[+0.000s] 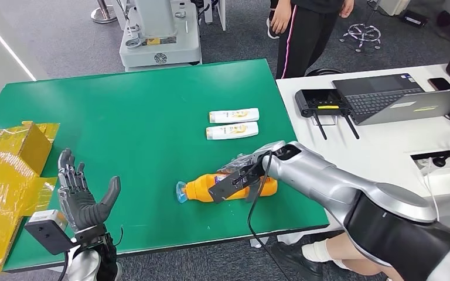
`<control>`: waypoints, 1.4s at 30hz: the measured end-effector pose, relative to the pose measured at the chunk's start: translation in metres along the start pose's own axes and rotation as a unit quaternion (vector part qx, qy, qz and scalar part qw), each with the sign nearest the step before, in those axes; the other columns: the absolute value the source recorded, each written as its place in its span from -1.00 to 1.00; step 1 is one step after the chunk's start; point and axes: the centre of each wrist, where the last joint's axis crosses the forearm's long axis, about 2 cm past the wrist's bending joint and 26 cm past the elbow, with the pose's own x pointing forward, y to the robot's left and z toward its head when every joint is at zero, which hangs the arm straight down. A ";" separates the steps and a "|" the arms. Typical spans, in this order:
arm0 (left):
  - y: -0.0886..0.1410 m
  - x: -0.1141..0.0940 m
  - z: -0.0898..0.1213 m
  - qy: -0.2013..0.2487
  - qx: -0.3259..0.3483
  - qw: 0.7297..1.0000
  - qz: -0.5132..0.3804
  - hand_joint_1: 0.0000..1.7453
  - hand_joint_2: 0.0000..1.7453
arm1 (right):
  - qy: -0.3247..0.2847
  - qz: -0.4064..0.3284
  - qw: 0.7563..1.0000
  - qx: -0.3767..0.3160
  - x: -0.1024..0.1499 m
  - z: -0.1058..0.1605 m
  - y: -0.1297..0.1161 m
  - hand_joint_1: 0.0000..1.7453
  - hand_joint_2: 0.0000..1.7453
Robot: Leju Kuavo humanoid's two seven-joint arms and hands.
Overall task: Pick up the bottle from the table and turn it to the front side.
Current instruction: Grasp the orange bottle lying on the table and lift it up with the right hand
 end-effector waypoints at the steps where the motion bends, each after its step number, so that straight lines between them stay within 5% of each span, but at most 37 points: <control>1: 0.000 0.000 0.000 0.000 0.000 1.000 0.000 -1.00 1.00 | 0.002 0.001 1.000 0.001 0.000 0.000 -0.001 -1.00 1.00; 31: 0.007 -0.001 0.002 0.005 0.018 1.000 0.000 -1.00 1.00 | 0.076 0.079 0.993 -0.041 -0.005 -0.001 0.001 -1.00 1.00; 32: 0.007 -0.001 0.002 0.005 0.018 1.000 0.000 -1.00 1.00 | 0.077 0.079 0.993 -0.043 -0.005 -0.002 0.002 -0.72 1.00; 35: 0.007 -0.001 0.002 0.005 0.019 1.000 0.000 -1.00 1.00 | 0.078 0.077 0.993 -0.049 -0.006 -0.004 0.007 0.78 1.00; 36: 0.007 -0.001 0.002 0.005 0.019 1.000 0.000 -1.00 1.00 | 0.078 0.077 0.993 -0.050 -0.006 -0.005 0.008 1.00 1.00; 42: 0.005 -0.001 0.001 0.005 0.021 1.000 0.003 -1.00 1.00 | 0.078 0.075 0.993 -0.052 -0.007 -0.005 0.009 1.00 1.00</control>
